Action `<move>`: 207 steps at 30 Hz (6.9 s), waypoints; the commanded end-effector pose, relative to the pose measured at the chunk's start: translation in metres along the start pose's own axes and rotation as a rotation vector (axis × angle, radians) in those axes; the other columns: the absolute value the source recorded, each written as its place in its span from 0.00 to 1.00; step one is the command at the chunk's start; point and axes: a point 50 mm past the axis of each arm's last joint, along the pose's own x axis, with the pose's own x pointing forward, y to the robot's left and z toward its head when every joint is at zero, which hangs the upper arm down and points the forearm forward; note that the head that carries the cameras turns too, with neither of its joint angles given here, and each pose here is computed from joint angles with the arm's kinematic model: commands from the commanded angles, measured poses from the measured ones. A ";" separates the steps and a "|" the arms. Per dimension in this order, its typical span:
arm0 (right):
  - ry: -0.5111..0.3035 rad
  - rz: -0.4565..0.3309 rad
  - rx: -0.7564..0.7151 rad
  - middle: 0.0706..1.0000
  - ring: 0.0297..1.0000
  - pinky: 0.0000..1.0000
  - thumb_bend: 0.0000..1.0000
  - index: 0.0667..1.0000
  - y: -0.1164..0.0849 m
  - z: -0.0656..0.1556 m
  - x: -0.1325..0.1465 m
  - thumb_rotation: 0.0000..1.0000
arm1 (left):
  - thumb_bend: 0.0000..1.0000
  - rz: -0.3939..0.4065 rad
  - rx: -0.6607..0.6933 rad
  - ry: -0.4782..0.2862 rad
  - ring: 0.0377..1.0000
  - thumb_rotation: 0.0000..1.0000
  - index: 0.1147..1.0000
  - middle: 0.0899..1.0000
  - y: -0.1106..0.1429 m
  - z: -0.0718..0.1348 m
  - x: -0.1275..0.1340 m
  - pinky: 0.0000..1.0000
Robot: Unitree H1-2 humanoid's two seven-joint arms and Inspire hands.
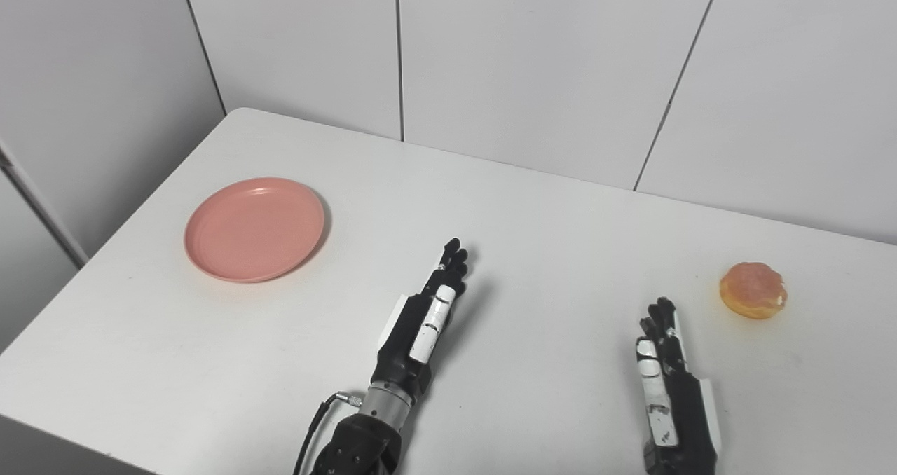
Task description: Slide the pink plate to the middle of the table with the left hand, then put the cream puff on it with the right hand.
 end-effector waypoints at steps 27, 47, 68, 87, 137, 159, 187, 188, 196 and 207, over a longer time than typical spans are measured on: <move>-0.089 0.013 -0.026 1.00 0.99 1.00 0.55 1.00 -0.004 0.008 0.007 0.85 | 0.68 0.140 0.097 -0.212 0.97 1.00 0.96 0.98 0.055 0.063 0.048 0.99; -0.089 0.032 -0.015 1.00 1.00 1.00 0.53 1.00 -0.005 0.007 0.009 0.84 | 0.75 0.335 0.112 -0.330 0.94 1.00 0.90 0.92 0.143 0.100 0.063 0.98; -0.080 0.032 -0.034 1.00 1.00 1.00 0.54 1.00 -0.008 0.007 0.009 0.84 | 0.85 0.556 0.074 -0.380 0.80 1.00 0.78 0.77 0.220 0.127 0.054 0.84; -0.085 0.034 -0.019 1.00 1.00 1.00 0.57 1.00 -0.009 0.008 0.009 0.83 | 0.87 0.748 0.124 -0.359 0.74 1.00 0.72 0.71 0.297 0.124 0.041 0.81; -0.077 0.039 -0.024 1.00 1.00 1.00 0.54 1.00 -0.009 0.009 0.011 0.84 | 0.81 0.686 0.099 -0.054 0.79 1.00 0.73 0.74 0.282 0.060 0.060 0.83; -0.084 0.040 -0.035 1.00 1.00 1.00 0.55 1.00 -0.010 0.010 0.011 0.85 | 0.82 0.464 0.127 -0.049 0.81 1.00 0.76 0.77 0.236 0.060 0.064 0.83; -0.087 0.045 -0.020 1.00 1.00 1.00 0.56 1.00 -0.007 0.010 0.013 0.84 | 0.80 0.238 0.118 -0.008 0.83 1.00 0.81 0.78 0.167 0.049 0.071 0.88; -0.089 0.046 -0.023 1.00 1.00 1.00 0.56 1.00 -0.007 0.010 0.013 0.84 | 0.81 0.234 0.120 -0.006 0.84 1.00 0.80 0.78 0.166 0.048 0.071 0.89; -0.093 0.044 -0.016 1.00 1.00 1.00 0.54 1.00 -0.007 0.011 0.013 0.82 | 0.81 0.200 0.092 0.030 0.84 1.00 0.81 0.79 0.149 0.042 0.070 0.89; -0.093 0.038 -0.058 0.98 0.98 1.00 0.54 1.00 -0.006 0.013 0.013 0.83 | 0.80 0.145 0.105 0.054 0.84 1.00 0.81 0.80 0.132 0.035 0.065 0.89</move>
